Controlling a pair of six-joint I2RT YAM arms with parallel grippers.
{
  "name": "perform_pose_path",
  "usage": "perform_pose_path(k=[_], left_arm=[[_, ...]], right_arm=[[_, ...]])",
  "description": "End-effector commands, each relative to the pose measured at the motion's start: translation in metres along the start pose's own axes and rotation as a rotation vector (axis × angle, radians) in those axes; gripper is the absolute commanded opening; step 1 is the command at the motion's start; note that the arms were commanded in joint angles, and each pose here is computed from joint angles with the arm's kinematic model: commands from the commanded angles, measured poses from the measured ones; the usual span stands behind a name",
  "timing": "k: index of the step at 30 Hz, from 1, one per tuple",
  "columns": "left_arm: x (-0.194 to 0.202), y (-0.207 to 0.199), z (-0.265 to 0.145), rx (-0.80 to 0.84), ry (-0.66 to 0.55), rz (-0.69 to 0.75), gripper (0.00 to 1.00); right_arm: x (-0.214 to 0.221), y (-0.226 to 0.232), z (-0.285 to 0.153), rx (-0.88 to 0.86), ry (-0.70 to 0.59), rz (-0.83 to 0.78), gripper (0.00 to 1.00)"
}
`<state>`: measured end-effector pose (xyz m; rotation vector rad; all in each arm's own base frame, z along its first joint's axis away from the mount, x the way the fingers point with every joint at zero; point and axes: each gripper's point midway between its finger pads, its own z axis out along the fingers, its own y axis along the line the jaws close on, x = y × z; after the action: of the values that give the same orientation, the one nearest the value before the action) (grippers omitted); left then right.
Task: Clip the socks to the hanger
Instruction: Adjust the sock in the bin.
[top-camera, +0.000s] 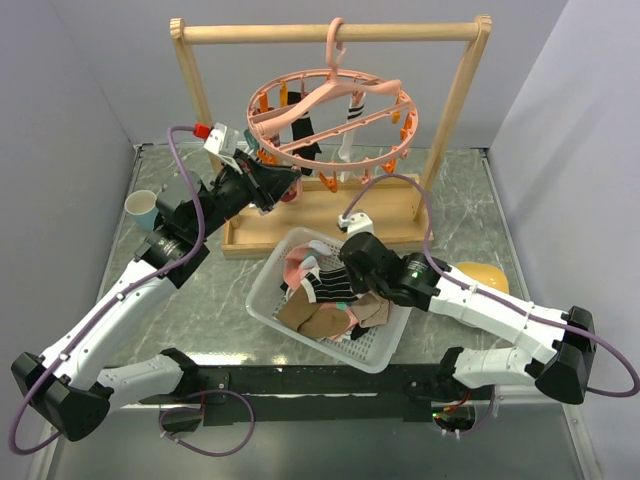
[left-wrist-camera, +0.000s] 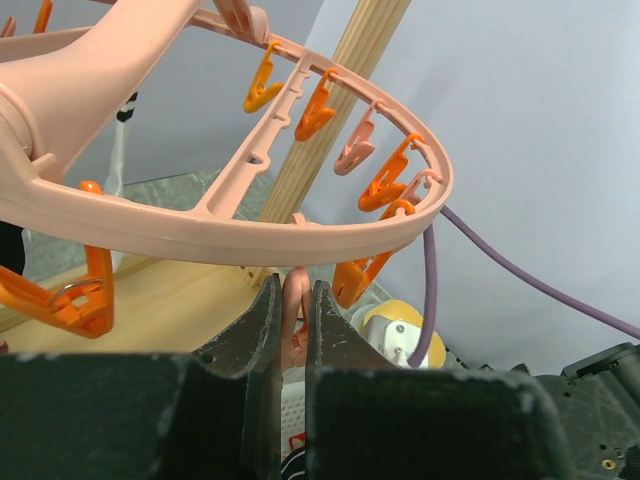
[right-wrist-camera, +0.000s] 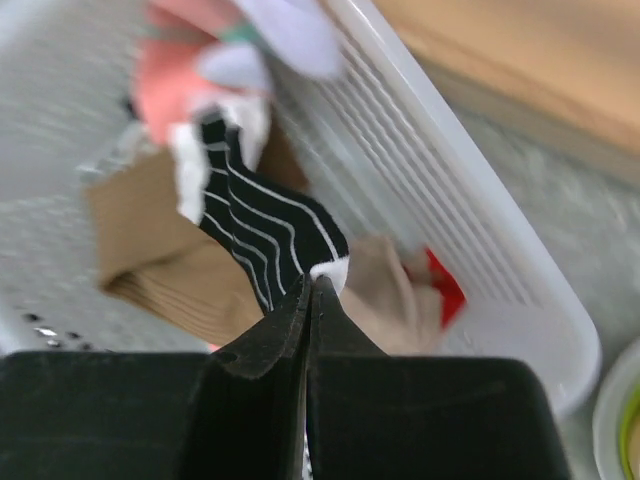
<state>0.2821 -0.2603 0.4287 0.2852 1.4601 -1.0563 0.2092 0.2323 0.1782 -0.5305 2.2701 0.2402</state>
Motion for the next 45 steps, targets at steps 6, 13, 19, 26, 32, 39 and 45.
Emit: perform_pose_path(k=[6,13,19,26,32,39,45], left_arm=[[0.007,-0.010,-0.009,0.045,0.038,-0.017,0.09],[0.009,-0.008,-0.010,0.037,0.044,-0.019,0.10],[0.008,-0.005,-0.009,0.028,0.041,-0.021,0.10],[0.006,0.000,-0.009,0.013,0.040,-0.026,0.10],[0.006,0.000,-0.009,0.010,0.039,-0.028,0.10],[0.003,-0.001,-0.007,0.014,0.035,-0.029,0.10],[0.002,0.000,-0.007,0.010,0.032,-0.034,0.10]], right_arm=[[0.043,-0.047,-0.007,0.265,0.146,0.064,0.43],[-0.008,0.014,-0.019,-0.115,-0.107,-0.133,0.55],[0.006,0.072,-0.010,-0.455,-0.209,-0.280,0.50],[0.033,0.095,0.026,-0.523,-0.185,-0.379,0.45],[0.040,0.092,0.047,-0.468,-0.203,-0.390,0.42],[0.056,0.081,0.072,-0.387,-0.196,-0.391,0.43],[0.064,0.067,0.089,-0.275,-0.175,-0.389,0.45]])
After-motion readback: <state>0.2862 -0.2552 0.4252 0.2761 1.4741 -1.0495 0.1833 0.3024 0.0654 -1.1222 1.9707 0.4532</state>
